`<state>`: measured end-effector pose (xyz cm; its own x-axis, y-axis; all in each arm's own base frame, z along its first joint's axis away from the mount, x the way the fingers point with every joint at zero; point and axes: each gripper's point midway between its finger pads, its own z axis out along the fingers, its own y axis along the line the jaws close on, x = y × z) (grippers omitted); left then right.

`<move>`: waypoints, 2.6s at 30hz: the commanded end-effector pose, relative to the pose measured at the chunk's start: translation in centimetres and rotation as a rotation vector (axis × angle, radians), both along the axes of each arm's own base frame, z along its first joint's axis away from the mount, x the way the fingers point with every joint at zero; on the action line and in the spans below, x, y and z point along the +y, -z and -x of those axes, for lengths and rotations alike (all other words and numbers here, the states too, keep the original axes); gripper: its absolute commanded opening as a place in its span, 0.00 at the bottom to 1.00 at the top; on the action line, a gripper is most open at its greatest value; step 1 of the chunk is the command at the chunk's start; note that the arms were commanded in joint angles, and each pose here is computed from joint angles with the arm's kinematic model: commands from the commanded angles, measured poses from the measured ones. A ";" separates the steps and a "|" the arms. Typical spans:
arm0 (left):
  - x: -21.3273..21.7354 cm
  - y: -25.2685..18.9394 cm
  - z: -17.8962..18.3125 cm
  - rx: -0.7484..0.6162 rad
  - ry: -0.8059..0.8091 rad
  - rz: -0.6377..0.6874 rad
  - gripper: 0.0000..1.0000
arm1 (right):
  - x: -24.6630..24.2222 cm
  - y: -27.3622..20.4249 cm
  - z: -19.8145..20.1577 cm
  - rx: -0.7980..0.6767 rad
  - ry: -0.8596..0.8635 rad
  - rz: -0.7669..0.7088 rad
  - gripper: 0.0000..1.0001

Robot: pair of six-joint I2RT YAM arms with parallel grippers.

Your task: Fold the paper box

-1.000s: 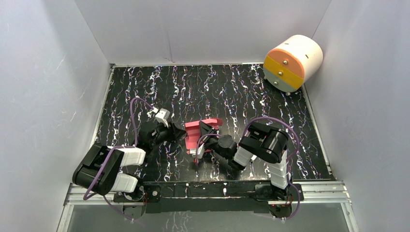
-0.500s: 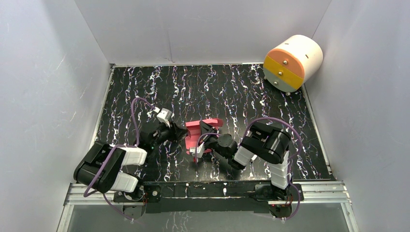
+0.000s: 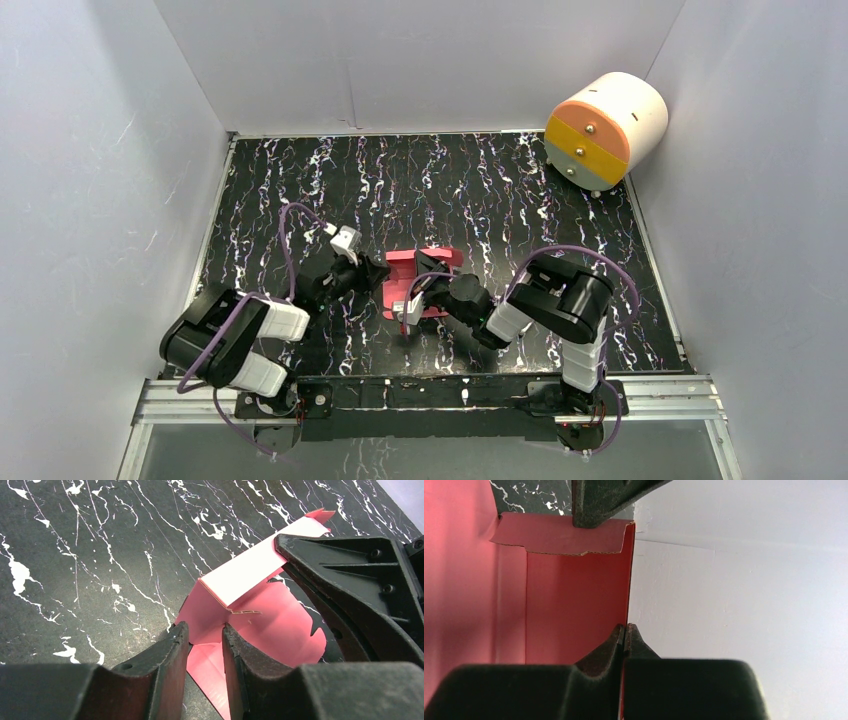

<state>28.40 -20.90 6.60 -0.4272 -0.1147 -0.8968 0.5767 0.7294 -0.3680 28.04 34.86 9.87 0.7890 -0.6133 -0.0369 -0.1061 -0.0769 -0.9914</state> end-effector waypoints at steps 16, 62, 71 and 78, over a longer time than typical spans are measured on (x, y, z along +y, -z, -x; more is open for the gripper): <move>-0.7 -2.6 -3.1 -0.216 -0.099 -0.040 0.16 | 2.8 1.8 3.0 0.177 -0.157 0.026 0.00; 4.6 -1.5 -7.2 -0.315 -0.776 -0.176 0.00 | 3.4 2.2 5.1 0.508 -0.157 -0.053 0.00; 5.9 -1.7 -7.0 -0.293 -0.885 -0.176 0.00 | 3.4 1.5 4.2 0.565 -0.126 -0.137 0.00; 3.5 -1.7 -6.1 -0.278 -0.700 -0.157 0.00 | 2.9 0.4 1.5 0.527 -0.007 -0.224 0.18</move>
<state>33.70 -19.70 5.98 -0.1162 -0.0941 -0.9888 0.0974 0.9896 -0.1056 27.51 36.96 10.40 0.6673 -0.5594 -0.4918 -0.5249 0.1153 -0.8433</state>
